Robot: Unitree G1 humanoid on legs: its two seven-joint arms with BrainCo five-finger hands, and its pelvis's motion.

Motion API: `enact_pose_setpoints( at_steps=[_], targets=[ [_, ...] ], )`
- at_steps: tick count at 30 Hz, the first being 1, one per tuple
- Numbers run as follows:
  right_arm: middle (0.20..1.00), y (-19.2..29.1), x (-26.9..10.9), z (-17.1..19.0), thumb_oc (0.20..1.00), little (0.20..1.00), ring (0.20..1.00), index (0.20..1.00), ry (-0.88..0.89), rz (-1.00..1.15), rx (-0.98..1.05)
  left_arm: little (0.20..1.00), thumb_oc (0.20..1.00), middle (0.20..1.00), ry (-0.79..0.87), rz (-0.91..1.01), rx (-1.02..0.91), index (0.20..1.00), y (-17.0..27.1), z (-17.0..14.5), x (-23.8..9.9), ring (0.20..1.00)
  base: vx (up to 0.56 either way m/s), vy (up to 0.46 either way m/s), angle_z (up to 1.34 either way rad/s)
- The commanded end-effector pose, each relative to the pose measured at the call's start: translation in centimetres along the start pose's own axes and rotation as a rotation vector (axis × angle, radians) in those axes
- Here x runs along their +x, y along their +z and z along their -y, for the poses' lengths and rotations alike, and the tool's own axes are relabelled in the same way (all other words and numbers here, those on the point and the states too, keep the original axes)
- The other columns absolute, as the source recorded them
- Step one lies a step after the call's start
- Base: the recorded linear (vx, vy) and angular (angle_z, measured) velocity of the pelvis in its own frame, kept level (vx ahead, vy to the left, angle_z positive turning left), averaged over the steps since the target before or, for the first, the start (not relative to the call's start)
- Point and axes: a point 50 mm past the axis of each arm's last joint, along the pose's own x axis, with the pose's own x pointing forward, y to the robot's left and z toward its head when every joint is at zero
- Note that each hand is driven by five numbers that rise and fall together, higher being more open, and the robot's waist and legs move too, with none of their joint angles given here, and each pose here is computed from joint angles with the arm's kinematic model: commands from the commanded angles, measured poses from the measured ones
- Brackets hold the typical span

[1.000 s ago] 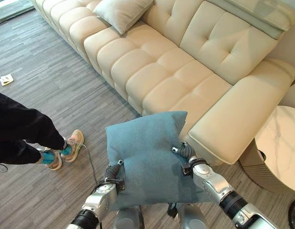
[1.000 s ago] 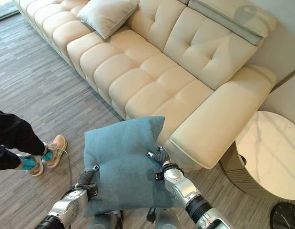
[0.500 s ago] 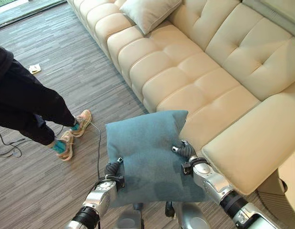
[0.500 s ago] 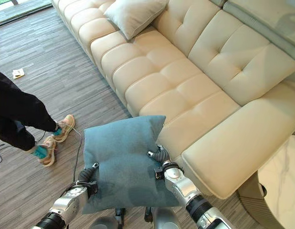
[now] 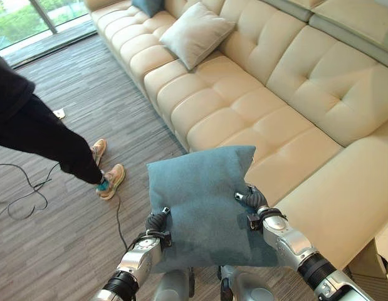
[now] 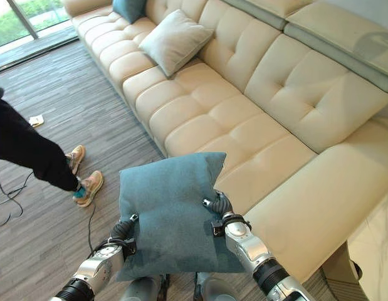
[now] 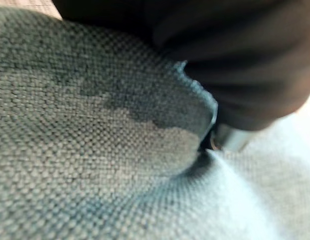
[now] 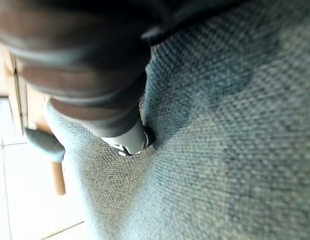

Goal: Pick up all the scattered cushions and arrange them neatly on the sofa.

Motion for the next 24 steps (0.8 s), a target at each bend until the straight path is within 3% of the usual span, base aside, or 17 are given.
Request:
enact_pose_setpoints(
  at_steps=[1,12,24],
  targets=[
    [0.2,2.7,-0.9,-7.4,0.2,0.2,0.2,0.2,0.288,0.138,0.074,0.2,0.2,0.2,-0.289,0.216,-0.059,0.2,4.7,7.0,-1.8,0.2,0.29,0.199,-1.01],
    [0.2,3.1,-0.6,-8.5,0.2,0.2,0.2,0.2,0.313,0.131,0.045,0.2,0.2,0.2,-0.256,0.207,-0.073,0.2,4.8,6.3,-1.4,0.2,0.27,0.256,-1.01],
    [0.2,4.1,-0.5,-9.0,0.2,0.2,0.2,0.2,0.314,0.169,0.068,0.2,0.2,0.2,-0.24,0.243,-0.067,0.2,6.1,5.9,-1.1,0.2,0.16,0.016,-0.54]
  ],
)
